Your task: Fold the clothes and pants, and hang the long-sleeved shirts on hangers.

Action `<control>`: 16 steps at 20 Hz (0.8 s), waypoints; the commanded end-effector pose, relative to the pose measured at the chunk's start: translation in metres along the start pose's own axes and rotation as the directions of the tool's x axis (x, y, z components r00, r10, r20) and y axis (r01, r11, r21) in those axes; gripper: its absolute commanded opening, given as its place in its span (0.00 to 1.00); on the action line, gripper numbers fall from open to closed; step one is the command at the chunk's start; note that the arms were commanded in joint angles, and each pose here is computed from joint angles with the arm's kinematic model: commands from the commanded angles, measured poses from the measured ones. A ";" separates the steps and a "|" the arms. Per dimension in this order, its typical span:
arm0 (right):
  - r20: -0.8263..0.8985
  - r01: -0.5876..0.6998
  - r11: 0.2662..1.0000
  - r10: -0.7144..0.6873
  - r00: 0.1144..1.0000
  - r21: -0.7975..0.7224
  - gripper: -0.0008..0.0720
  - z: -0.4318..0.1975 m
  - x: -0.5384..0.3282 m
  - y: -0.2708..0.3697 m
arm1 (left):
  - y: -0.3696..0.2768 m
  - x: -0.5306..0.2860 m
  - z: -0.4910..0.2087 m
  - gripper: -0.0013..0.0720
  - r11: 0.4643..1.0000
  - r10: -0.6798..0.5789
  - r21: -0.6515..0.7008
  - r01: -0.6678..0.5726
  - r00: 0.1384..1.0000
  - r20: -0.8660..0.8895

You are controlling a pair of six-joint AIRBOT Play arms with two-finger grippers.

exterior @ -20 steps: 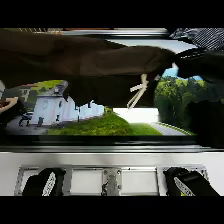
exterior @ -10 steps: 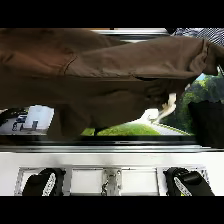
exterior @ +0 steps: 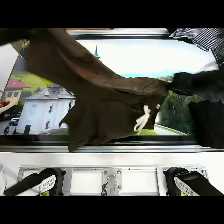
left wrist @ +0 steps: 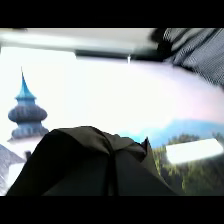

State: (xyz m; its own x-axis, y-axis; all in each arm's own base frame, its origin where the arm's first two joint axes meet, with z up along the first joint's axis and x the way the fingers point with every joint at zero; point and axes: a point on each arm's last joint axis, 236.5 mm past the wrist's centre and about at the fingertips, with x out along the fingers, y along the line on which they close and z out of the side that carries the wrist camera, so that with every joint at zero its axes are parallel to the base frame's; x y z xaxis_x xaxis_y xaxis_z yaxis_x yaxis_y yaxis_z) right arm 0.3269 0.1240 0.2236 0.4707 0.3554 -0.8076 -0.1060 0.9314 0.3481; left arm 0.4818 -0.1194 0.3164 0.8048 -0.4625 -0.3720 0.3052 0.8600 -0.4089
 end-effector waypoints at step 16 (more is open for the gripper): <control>0.164 0.173 0.985 -0.174 0.971 0.021 0.72 0.074 0.071 -0.138 | 0.168 0.047 -0.238 0.83 0.917 0.070 -0.272 -0.292 0.788 -0.611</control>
State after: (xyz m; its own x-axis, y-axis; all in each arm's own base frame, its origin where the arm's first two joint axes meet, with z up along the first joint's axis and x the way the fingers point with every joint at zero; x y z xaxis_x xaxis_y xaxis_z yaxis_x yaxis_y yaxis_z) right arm 0.4733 0.0149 0.1508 0.6459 0.1652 -0.7454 0.0522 0.9645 0.2590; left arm 0.5184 -0.0512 0.0785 0.5060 -0.4120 -0.7578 -0.0465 0.8643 -0.5009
